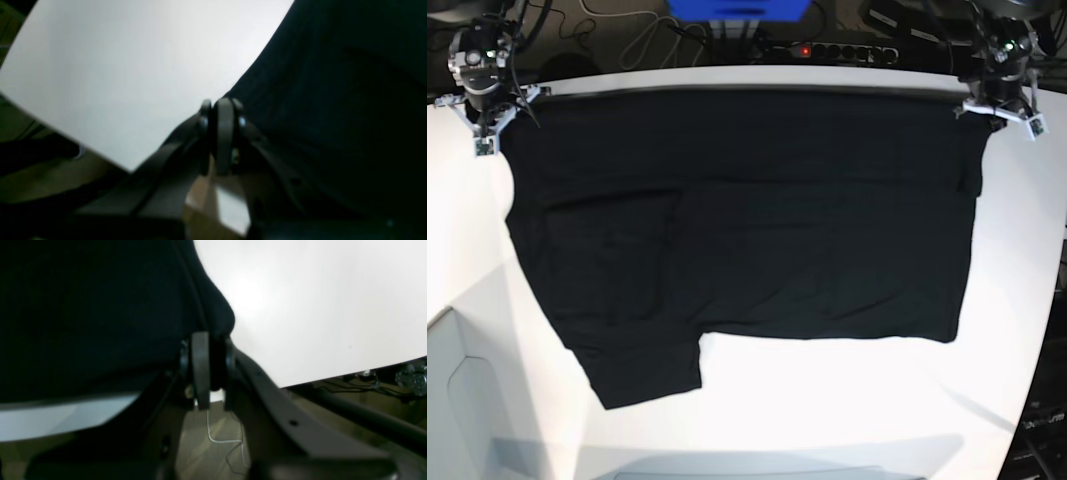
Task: Fold the T-shirt properly
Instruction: 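Drag the held edge back toward the arms, flattening the fold, then release the edge and move both grippers to the shirt's side edges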
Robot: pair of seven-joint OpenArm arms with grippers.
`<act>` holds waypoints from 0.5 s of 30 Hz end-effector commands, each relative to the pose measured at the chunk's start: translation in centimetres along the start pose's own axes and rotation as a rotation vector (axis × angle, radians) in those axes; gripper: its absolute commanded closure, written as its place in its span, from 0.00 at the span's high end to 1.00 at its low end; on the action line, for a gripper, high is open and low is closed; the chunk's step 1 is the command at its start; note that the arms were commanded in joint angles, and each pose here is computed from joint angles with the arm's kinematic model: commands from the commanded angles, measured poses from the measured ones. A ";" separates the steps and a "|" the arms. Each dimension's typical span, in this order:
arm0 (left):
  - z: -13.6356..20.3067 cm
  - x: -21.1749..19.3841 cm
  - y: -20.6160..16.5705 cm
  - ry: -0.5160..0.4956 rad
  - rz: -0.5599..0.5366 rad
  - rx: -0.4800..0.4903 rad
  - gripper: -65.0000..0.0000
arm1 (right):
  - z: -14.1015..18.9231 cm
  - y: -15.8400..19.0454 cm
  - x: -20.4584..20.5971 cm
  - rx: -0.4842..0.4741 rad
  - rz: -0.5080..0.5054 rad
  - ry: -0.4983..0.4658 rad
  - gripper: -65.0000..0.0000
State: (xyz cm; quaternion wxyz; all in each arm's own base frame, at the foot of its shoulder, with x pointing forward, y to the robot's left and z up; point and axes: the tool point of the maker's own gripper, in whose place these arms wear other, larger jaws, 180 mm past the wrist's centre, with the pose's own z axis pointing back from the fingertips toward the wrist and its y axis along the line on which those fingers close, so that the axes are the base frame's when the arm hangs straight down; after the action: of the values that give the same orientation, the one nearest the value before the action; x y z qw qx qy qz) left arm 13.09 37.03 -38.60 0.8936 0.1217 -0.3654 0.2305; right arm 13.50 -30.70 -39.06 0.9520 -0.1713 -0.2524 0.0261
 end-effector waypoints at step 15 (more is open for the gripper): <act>0.7 -0.8 1.0 0.037 -0.022 0.021 0.00 | 0.9 -2.0 -1.6 -0.053 0.006 0.032 0.00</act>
State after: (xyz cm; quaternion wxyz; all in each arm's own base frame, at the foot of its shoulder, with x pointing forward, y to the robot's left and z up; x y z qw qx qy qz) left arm 11.45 36.73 -39.62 0.9064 0.1192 -0.3313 0.2334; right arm 11.39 -31.61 -39.30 0.9562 -0.1792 -0.2309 0.0171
